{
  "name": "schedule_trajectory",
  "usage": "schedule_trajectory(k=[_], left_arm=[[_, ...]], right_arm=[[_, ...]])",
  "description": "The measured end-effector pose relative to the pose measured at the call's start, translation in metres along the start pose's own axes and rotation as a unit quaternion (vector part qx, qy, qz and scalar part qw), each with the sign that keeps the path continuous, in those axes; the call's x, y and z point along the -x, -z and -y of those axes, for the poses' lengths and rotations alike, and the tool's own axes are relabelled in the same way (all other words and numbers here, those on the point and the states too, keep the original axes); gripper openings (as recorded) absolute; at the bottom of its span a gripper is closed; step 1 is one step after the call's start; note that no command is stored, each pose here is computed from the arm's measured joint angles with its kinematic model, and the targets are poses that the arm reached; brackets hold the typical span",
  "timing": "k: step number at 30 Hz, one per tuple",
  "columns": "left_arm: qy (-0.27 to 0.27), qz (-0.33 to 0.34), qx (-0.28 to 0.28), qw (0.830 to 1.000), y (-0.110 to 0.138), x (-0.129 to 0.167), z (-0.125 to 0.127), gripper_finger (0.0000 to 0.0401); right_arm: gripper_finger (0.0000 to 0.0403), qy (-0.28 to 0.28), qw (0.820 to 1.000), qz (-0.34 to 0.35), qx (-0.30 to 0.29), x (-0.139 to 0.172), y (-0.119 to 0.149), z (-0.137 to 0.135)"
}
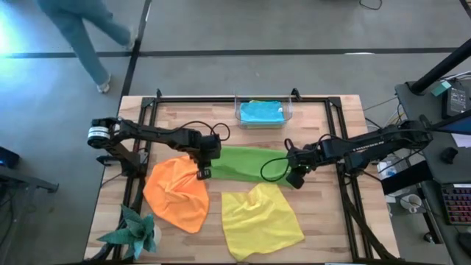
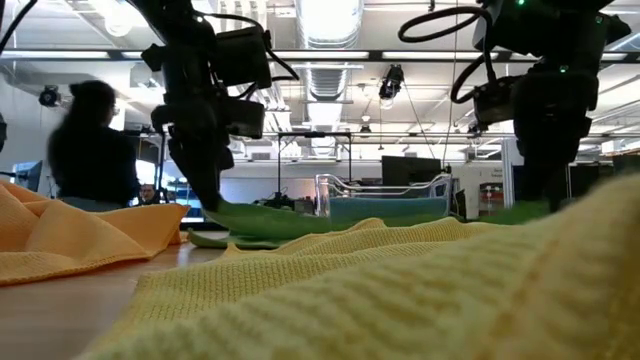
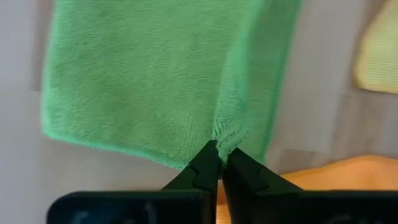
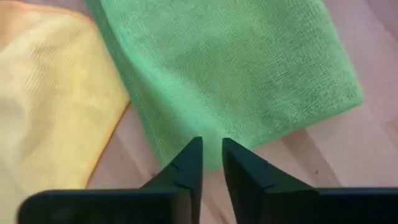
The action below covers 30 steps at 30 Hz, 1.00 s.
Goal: Fold microfiber towels
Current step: Fold the green microfiber cloth
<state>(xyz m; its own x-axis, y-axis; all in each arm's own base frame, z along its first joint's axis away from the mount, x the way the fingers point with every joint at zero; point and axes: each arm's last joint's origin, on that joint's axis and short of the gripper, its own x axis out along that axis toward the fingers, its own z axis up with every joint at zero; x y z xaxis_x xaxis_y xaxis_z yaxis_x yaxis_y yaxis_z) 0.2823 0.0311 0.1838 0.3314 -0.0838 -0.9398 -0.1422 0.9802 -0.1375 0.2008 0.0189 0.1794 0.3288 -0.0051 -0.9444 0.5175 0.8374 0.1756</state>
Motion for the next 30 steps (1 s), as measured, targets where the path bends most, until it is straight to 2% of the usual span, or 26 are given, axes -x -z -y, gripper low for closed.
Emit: schedule_trajectory(k=[8,13,18,21,24,27,30], left_arm=[[0.065,-0.007,0.001,0.998,0.001,0.001,0.004,0.0068],[0.067,-0.009,0.004,0.998,-0.003,0.006,0.005,0.0128],[0.064,-0.046,0.012,0.997,-0.006,0.021,0.007,0.0179],[0.063,-0.046,0.012,0.997,-0.01,0.027,0.008,0.0193],[0.041,-0.017,0.005,0.999,-0.016,0.028,0.007,0.0196],[0.007,0.023,0.0,1.0,-0.023,0.025,0.005,0.0196],[-0.003,0.055,-0.002,0.998,-0.03,0.019,0.003,0.0196]], right_arm=[[0.0118,-0.022,0.999,-0.024,0.014,-0.001,0.003,0.0],[0.0134,-0.027,0.999,-0.016,0.012,0.003,-0.001,-0.002],[0.0139,-0.036,0.999,-0.006,-0.003,0.011,-0.005,-0.005],[0.0136,-0.039,0.999,0.001,-0.012,0.015,-0.006,-0.005],[0.0131,-0.022,0.999,0.019,-0.025,0.018,-0.006,-0.004],[0.0128,0.002,0.998,0.041,-0.055,0.019,-0.007,-0.002],[0.0126,0.01,0.994,0.047,-0.099,0.018,-0.009,0.0]])
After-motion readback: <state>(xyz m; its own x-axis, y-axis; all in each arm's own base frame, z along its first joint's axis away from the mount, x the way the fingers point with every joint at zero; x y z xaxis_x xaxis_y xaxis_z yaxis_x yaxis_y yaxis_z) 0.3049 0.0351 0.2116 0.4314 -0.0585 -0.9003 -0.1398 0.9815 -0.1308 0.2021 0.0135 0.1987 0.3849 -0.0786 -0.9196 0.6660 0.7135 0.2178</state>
